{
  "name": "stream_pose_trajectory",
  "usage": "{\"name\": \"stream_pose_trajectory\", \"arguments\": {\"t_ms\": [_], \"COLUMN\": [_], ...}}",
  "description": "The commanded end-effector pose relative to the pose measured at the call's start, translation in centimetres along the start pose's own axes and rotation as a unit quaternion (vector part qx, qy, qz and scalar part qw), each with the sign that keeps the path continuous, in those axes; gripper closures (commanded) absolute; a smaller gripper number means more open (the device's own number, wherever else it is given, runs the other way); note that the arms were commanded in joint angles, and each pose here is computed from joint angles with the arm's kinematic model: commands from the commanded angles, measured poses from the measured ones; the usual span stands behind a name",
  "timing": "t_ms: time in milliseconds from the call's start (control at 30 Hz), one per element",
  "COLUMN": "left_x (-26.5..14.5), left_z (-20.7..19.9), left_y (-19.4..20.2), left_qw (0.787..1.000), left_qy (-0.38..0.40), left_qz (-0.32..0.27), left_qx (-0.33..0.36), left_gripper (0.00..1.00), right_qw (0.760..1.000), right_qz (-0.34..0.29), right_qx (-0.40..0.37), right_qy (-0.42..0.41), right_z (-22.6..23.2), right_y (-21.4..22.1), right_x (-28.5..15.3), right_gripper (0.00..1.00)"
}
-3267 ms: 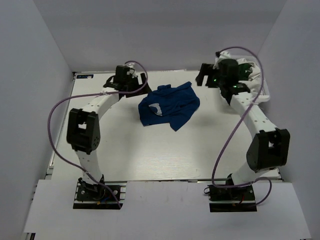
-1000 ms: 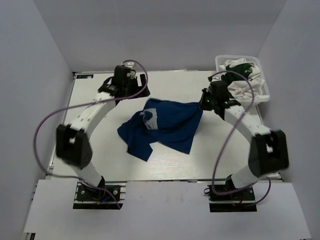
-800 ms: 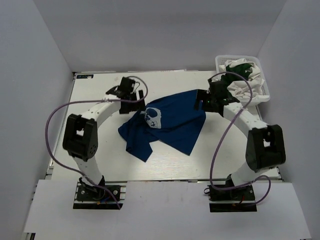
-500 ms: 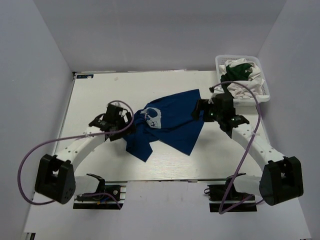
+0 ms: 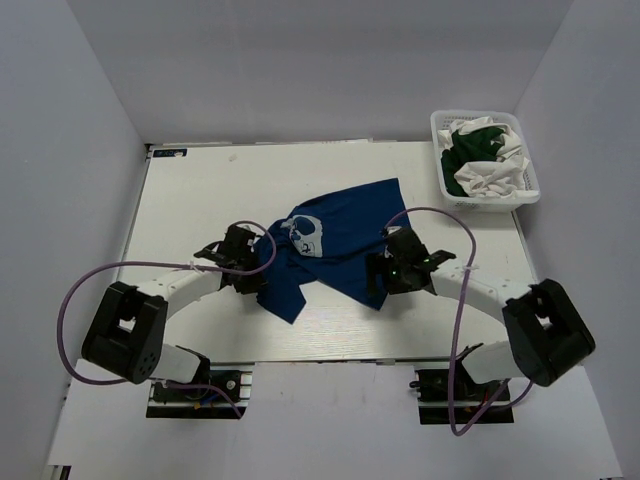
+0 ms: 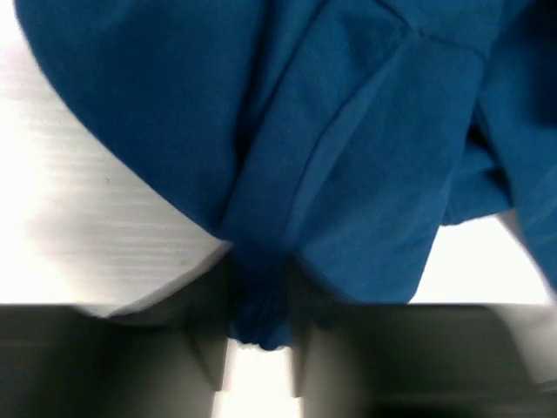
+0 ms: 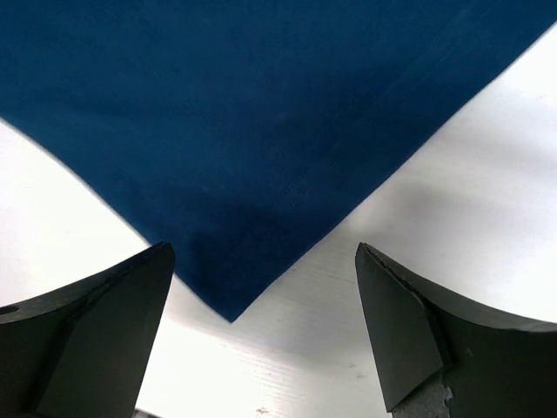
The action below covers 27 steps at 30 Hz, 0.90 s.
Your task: Fold and stack the t-shirts
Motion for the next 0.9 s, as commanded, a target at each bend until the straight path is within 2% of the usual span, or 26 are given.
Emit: {"name": "stream_pose_trajectory", "arguments": {"t_ms": [0, 67, 200, 233, 300, 333, 367, 400, 433, 533, 567, 600, 667, 700, 767, 800, 867], "left_x": [0.1, -0.5, -2.3, -2.8, -3.7, -4.5, -5.0, -5.4, -6.2, -8.1, -8.9, -9.7, -12.7, -13.9, -17.4, -18.2, -21.9], "left_z": [-0.3, -0.4, -0.4, -0.5, -0.5, -0.7, -0.9, -1.0, -1.3, -2.6, -2.2, -2.5, -4.0, -4.5, -5.9, -6.3, -6.5], "left_y": [-0.3, -0.4, -0.9, -0.9, -1.0, -1.2, -1.4, -1.5, -1.9, -3.8, -4.8, -5.6, -8.6, -9.2, -11.5, -11.9, -13.0], "left_qw": [1.000, 1.000, 0.999, 0.999, 0.999, 0.997, 0.997, 0.996, 0.994, 0.988, 0.985, 0.982, 0.968, 0.965, 0.948, 0.944, 0.921], "left_qy": [-0.003, -0.002, 0.003, 0.007, 0.010, 0.023, 0.028, 0.034, 0.045, 0.065, 0.037, 0.035, 0.048, 0.055, 0.075, 0.083, 0.091], "left_qz": [-0.004, -0.005, -0.036, -0.041, -0.053, -0.068, -0.076, -0.083, -0.097, -0.140, -0.169, -0.185, -0.246, -0.255, -0.308, -0.318, -0.375], "left_qx": [0.007, 0.007, 0.007, 0.007, 0.007, 0.007, 0.007, 0.007, 0.008, 0.006, -0.012, -0.015, -0.027, -0.028, -0.033, -0.034, -0.045], "left_gripper": [0.79, 1.00, 1.00, 1.00, 1.00, 1.00, 1.00, 1.00, 1.00, 1.00, 1.00, 1.00, 1.00, 1.00, 1.00, 1.00, 1.00], "right_qw": [0.998, 0.998, 0.994, 0.994, 0.992, 0.991, 0.989, 0.989, 0.987, 0.980, 0.973, 0.973, 0.967, 0.954, 0.939, 0.925, 0.907], "right_qz": [0.022, 0.031, 0.049, 0.054, 0.065, 0.067, 0.072, 0.066, 0.058, 0.003, -0.034, -0.078, -0.125, -0.174, -0.237, -0.293, -0.341], "right_qx": [-0.011, -0.035, -0.068, -0.071, -0.070, -0.072, -0.066, -0.062, -0.058, -0.047, -0.045, -0.039, -0.031, -0.022, 0.000, 0.017, 0.031], "right_qy": [0.051, 0.052, 0.063, 0.068, 0.084, 0.091, 0.111, 0.118, 0.140, 0.192, 0.223, 0.215, 0.221, 0.242, 0.251, 0.242, 0.246], "right_z": [0.5, 1.3, 2.1, 2.1, 2.2, 2.2, 1.9, 2.1, 1.9, 1.8, 1.5, 2.7, 3.3, 3.3, 3.5, 3.8, 3.7], "right_y": [0.2, 0.9, 2.2, 2.4, 2.8, 2.9, 3.0, 2.7, 2.4, 0.1, -1.2, -4.0, -6.2, -8.2, -10.2, -11.6, -13.1], "right_x": [0.9, 1.2, 2.0, 2.2, 2.6, 2.8, 2.9, 2.9, 2.7, 1.4, 0.5, -1.0, -2.9, -4.6, -7.5, -10.0, -12.3], "right_gripper": [0.10, 0.10, 0.10, 0.12, 0.23, 0.35, 0.66, 0.86, 1.00, 1.00, 1.00, 1.00, 1.00, 1.00, 1.00, 1.00, 1.00]}}
Point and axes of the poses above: each gripper's point midway between its finger pads, its own x axis out along the fingers, its own z axis along the line the jaws close on, y = z × x, the point moved 8 cm from there along -x, back along the fingers, and after that the axes turned 1 degree about x, right-handed, at the moved point
